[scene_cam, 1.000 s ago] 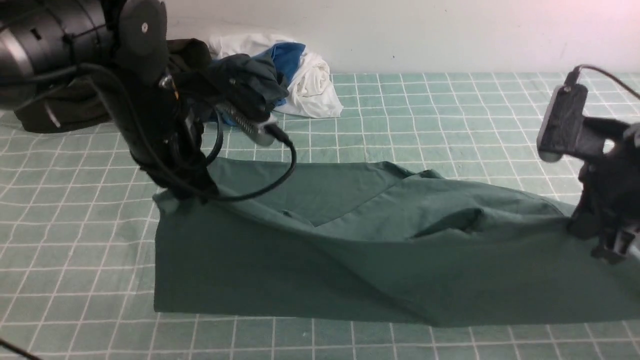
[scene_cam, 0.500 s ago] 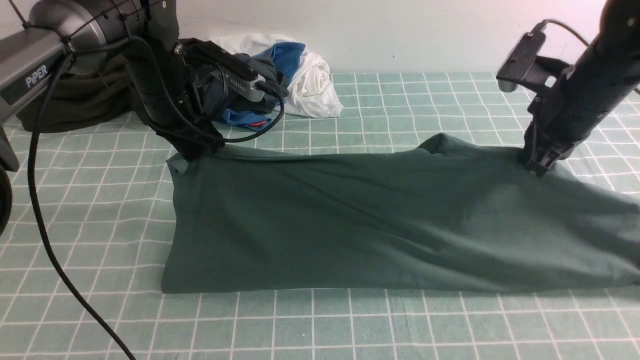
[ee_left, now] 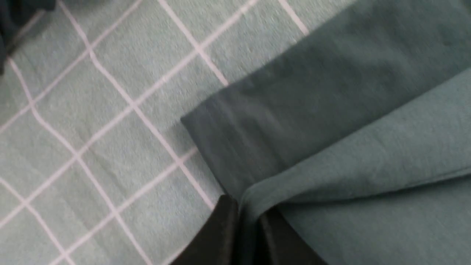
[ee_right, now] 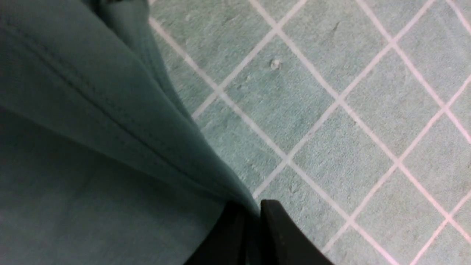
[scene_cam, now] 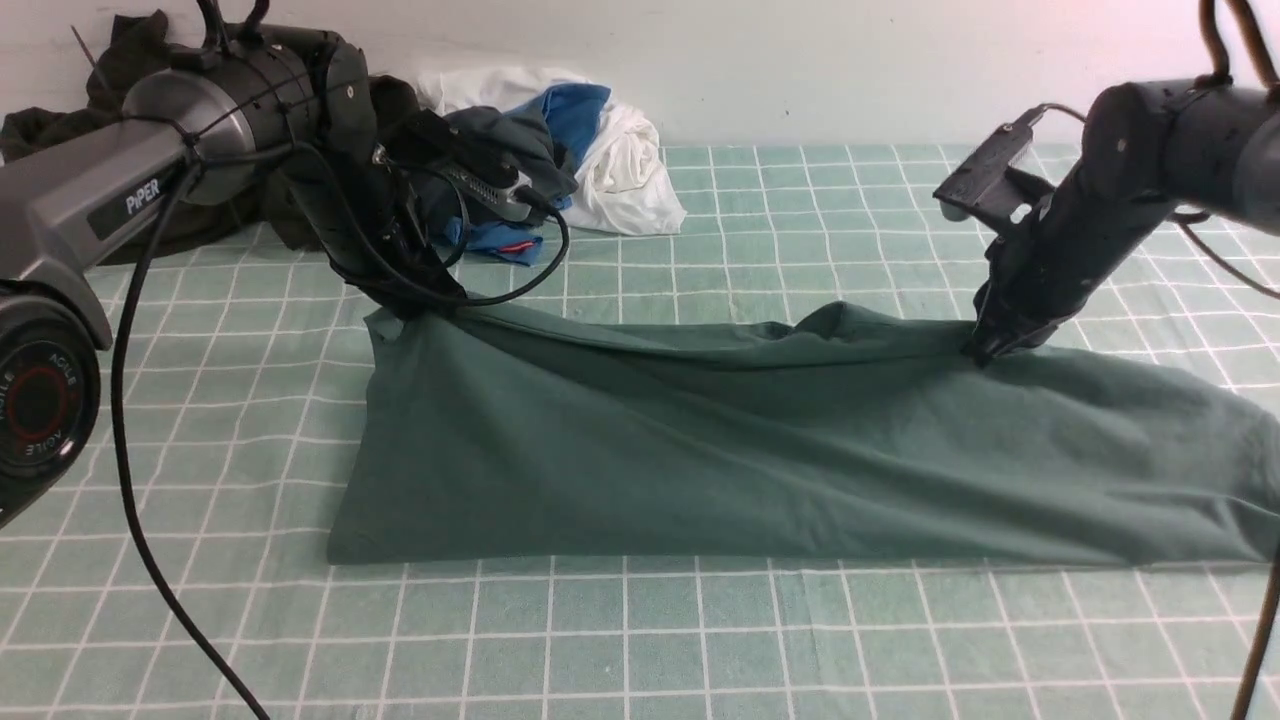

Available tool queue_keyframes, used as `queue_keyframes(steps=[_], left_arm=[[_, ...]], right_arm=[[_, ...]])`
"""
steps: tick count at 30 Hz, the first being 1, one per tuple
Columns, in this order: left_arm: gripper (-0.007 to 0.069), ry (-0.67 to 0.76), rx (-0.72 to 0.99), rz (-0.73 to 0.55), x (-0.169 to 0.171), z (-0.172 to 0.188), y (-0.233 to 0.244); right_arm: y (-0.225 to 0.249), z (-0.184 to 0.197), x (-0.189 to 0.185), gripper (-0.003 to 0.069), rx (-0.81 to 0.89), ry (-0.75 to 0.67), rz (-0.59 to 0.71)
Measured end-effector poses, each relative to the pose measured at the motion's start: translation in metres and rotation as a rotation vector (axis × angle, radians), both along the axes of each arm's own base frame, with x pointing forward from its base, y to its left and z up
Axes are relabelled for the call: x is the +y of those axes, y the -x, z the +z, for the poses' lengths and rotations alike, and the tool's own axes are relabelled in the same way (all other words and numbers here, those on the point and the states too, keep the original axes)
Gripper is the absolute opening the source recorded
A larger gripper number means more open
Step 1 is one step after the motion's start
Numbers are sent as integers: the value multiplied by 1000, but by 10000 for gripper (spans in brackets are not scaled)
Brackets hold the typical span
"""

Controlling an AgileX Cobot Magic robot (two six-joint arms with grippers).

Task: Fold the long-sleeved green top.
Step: Use both arms to drag the lower edge of the fabric forward and fold it over the upper edge, then use the right arm to clamp the right edge of the fabric

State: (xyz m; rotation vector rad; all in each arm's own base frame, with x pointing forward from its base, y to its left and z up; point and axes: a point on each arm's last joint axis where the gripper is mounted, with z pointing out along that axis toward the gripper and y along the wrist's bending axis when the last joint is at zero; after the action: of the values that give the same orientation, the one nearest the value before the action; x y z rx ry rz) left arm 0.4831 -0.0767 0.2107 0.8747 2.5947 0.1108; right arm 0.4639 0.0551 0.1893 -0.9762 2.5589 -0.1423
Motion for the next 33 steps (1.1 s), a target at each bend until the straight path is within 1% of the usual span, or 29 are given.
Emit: queue_keyframes(steps=[4, 6, 7, 8, 9, 10, 11, 12, 14, 16, 19, 21, 22, 23, 24, 26, 27, 28, 29, 31, 32, 33], left_arm=[[169, 6, 0, 39, 1, -6, -3], [238, 8, -12, 85, 4, -3, -4], [295, 6, -22, 125, 7, 0, -6], [295, 6, -25, 132, 7, 1, -6], [364, -2, -32, 198, 11, 6, -7], [371, -7, -36, 204, 12, 8, -7], [414, -10, -36, 252, 14, 13, -7], [441, -12, -28, 289, 16, 20, -7], [462, -5, -5, 322, 16, 28, -5], [462, 5, 17, 329, 14, 32, -3], [424, 33, 89, 292, -1, 34, 4], [387, 49, 109, 262, -10, 33, 7], [334, 72, 129, 218, -23, 32, 10], [318, 76, 134, 206, -26, 31, 11], [253, 94, 152, 173, -37, 28, 15], [155, 101, 192, 122, -54, 20, 22], [120, 99, 203, 109, -58, 17, 24], [111, 99, 206, 109, -58, 16, 24], [56, 94, 228, 97, -62, 10, 28], [13, 89, 264, 96, -63, 1, 32], [11, 88, 270, 96, -63, -1, 32], [2, 78, 299, 99, -62, -9, 35]], right_arm=[[-6, -2, -2, 183, -49, -35, -139], [-8, 1, -4, 243, -73, -44, -207], [-9, 4, -6, 277, -84, -57, -265], [-9, 4, -6, 281, -86, -54, -263], [-9, 12, -7, 316, -98, -81, -327], [-9, 13, -7, 321, -96, -85, -333], [-7, 22, -5, 335, -94, -110, -360], [-3, 29, 0, 340, -85, -132, -361], [2, 35, 11, 340, -52, -173, -336], [5, 36, 22, 337, -21, -210, -311], [11, 24, 61, 313, 60, -312, -206], [11, 15, 75, 296, 74, -333, -171], [8, 1, 83, 278, 73, -342, -161], [7, -2, 85, 272, 68, -343, -161], [0, -16, 86, 251, 46, -348, -187], [-11, -33, 78, 225, -5, -349, -268], [-14, -38, 73, 219, -17, -357, -312], [-15, -38, 73, 218, -19, -361, -322], [-20, -39, 64, 213, -52, -382, -395], [-27, -40, 49, 211, -92, -396, -481], [-28, -41, 47, 211, -94, -399, -495], [-31, -38, 34, 211, -107, -396, -538]])
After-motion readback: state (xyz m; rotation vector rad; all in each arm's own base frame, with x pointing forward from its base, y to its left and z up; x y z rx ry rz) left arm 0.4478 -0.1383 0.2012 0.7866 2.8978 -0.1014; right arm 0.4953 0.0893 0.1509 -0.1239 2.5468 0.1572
